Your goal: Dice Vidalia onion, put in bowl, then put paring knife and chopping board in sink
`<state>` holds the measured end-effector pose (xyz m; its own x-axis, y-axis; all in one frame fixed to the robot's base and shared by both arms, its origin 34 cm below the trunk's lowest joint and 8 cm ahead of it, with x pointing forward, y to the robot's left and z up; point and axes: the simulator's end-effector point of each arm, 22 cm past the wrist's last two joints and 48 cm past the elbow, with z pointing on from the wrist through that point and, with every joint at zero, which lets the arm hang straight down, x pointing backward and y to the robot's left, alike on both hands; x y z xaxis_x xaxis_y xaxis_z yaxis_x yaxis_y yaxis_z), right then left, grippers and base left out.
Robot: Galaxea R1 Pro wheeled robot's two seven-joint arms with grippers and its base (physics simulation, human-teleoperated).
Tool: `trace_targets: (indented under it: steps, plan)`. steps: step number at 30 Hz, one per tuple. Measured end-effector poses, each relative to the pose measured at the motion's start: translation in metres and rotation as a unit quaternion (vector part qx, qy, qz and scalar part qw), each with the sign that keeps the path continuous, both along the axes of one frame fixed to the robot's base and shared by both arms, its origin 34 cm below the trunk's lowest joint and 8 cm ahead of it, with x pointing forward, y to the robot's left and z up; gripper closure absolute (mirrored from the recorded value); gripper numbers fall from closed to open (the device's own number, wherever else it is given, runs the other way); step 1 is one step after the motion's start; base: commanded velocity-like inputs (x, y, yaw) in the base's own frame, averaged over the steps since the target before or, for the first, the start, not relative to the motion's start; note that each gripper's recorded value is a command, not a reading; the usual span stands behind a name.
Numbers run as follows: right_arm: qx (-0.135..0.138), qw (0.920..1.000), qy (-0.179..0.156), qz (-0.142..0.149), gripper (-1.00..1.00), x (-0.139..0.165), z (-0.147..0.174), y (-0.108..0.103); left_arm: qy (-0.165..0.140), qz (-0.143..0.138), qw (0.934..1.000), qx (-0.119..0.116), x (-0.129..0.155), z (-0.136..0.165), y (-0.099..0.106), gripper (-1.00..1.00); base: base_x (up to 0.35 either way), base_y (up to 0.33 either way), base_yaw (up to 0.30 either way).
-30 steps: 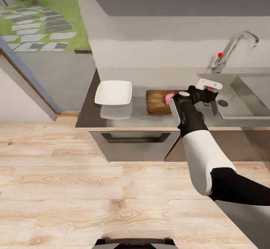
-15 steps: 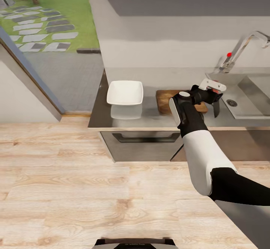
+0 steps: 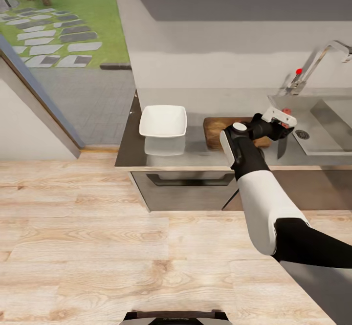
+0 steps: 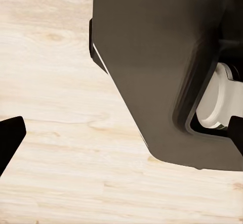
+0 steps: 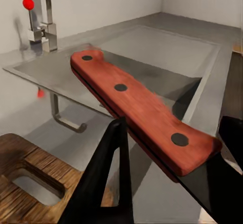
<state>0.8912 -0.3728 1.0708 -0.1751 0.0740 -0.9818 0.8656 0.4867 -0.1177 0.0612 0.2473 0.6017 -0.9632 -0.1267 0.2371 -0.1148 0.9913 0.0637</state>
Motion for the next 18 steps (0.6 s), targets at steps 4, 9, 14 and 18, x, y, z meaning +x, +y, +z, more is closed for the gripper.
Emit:
trace_targets:
  steps: [4, 9, 14, 18]
  plan:
    - [0.014, 0.9998, 0.004, -0.014, 1.0, -0.006, -0.018, -0.007, 0.0, 0.0, 1.0, 0.0, 0.0, 0.0, 0.0, -1.0, 0.0, 0.0, 0.0]
    - [0.017, 0.9997, 0.012, -0.014, 1.0, -0.008, -0.03, -0.007, 0.0, 0.0, 1.0, 0.0, 0.0, 0.0, 0.0, -1.0, 0.0, 0.0, 0.0]
    - [0.015, 0.9996, 0.016, -0.015, 1.0, -0.011, -0.045, -0.009, 0.0, 0.0, 1.0, 0.0, 0.0, 0.0, 0.0, -1.0, 0.0, 0.0, 0.0]
    - [0.013, 0.9995, 0.023, -0.015, 1.0, -0.012, -0.052, -0.01, 0.0, 0.0, 1.0, 0.0, 0.0, 0.0, 0.0, -1.0, 0.0, 0.0, 0.0]
